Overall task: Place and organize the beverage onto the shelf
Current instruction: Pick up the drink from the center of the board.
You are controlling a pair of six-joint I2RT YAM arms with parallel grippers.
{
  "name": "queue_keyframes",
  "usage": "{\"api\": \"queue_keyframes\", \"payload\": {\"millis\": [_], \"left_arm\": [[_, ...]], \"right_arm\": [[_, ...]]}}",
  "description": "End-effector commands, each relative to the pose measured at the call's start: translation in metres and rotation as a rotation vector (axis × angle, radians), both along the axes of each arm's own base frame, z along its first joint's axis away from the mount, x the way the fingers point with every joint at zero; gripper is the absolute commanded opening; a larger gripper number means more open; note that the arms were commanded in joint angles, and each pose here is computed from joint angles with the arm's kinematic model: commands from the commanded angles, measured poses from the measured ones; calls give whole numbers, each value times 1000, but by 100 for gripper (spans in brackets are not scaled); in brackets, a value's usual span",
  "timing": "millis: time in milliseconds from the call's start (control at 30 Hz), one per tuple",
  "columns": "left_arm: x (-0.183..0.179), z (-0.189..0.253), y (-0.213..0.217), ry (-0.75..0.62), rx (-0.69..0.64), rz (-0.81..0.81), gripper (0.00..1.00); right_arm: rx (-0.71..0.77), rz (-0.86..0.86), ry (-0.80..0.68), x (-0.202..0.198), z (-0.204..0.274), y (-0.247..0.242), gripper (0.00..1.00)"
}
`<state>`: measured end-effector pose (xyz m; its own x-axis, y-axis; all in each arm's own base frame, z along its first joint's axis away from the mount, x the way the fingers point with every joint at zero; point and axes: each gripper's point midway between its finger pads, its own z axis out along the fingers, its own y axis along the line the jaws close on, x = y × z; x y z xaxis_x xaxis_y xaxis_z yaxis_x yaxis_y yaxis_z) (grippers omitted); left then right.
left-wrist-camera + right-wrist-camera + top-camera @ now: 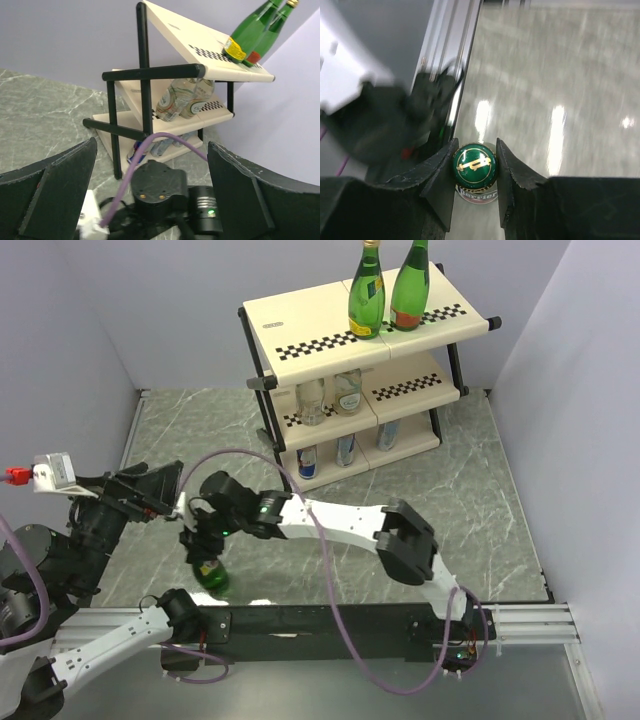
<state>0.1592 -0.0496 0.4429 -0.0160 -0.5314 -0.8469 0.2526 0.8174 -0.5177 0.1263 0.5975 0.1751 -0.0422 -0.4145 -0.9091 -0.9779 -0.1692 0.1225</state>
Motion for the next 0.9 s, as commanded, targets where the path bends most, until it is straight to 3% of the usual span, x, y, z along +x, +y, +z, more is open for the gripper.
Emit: {"api": "queue_keyframes", "payload": {"millis": [0,467,700,867], "left_arm": [[-4,13,-8,-63,9,-53,98],[20,-29,-91,-19,137,-278,99],[30,-60,-163,-18,211,-514,99],[20,-68,-211,-78,174,-727,100]], "right_arm": [[97,-9,-46,2,81,-39,0],[84,-207,-114,39,88,-220,0],[73,-371,-128,68,102,-301,0],[96,-509,-106,88,123,-348,0]]}}
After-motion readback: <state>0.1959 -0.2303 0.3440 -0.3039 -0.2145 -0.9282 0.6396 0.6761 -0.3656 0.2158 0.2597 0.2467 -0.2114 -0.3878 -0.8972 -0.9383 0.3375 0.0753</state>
